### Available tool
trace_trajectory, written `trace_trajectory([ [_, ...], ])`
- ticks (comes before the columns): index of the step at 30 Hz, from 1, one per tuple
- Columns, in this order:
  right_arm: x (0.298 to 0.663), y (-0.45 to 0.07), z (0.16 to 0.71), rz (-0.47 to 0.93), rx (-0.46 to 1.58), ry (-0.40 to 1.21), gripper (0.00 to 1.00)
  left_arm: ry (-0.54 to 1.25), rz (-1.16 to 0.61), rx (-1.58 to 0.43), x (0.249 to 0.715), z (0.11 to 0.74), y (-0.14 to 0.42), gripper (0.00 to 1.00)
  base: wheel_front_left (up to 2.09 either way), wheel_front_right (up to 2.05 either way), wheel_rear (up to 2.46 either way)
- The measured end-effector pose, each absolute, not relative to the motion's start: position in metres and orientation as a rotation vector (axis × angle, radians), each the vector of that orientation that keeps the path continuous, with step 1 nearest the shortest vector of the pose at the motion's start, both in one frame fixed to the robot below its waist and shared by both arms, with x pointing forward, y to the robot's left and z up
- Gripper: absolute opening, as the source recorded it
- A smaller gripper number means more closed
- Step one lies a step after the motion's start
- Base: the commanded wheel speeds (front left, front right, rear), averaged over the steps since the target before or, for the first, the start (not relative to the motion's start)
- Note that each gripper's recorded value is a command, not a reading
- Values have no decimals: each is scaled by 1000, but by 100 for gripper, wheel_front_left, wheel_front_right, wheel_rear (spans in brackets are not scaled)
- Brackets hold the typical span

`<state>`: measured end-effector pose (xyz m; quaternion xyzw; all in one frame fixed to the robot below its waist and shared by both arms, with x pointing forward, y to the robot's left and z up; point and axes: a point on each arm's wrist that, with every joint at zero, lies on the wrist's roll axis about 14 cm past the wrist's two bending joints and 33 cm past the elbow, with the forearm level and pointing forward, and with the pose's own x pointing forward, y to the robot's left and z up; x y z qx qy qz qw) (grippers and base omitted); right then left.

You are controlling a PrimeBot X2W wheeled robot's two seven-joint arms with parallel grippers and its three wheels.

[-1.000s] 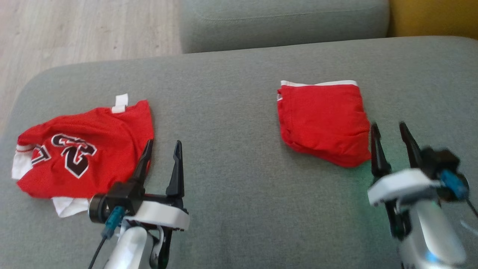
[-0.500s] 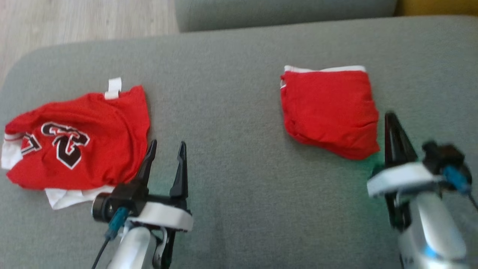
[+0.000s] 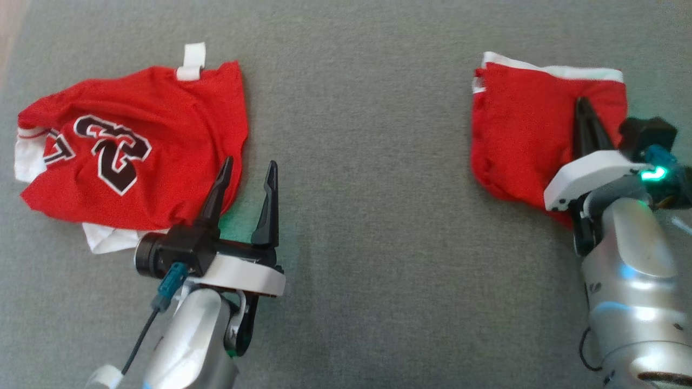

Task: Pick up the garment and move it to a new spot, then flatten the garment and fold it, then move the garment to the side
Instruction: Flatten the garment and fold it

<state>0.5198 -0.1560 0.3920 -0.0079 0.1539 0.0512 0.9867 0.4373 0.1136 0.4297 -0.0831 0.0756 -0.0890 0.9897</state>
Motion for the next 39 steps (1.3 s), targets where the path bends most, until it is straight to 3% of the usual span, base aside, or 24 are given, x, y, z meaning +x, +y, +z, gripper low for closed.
trace_trajectory([
  [3, 518, -150, 371, 125, -43, 375, 0, 158, -164, -162, 439, 427, 119, 100, 0, 0, 0],
  [14, 534, -91, 422, 300, -27, 228, 0, 131, -167, -163, 434, 440, 118, 100, 0, 0, 0],
  [21, 500, -71, 376, 398, -87, 416, 0, 121, -168, -166, 432, 445, 118, 100, 0, 0, 0],
  [27, 493, -74, 385, 385, -53, 395, 0, 103, -170, -167, 430, 453, 116, 100, 0, 0, 0],
  [32, 491, -97, 414, 292, 28, 297, 0, 81, -186, -172, 424, 462, 109, 100, 0, 0, 0],
  [34, 492, -109, 437, 254, 51, 219, 100, 82, -193, -175, 419, 463, 105, 100, 0, 0, 0],
  [39, 477, -142, 464, 162, 68, 115, 100, 66, -211, -178, 414, 470, 98, 100, 0, 0, 0],
])
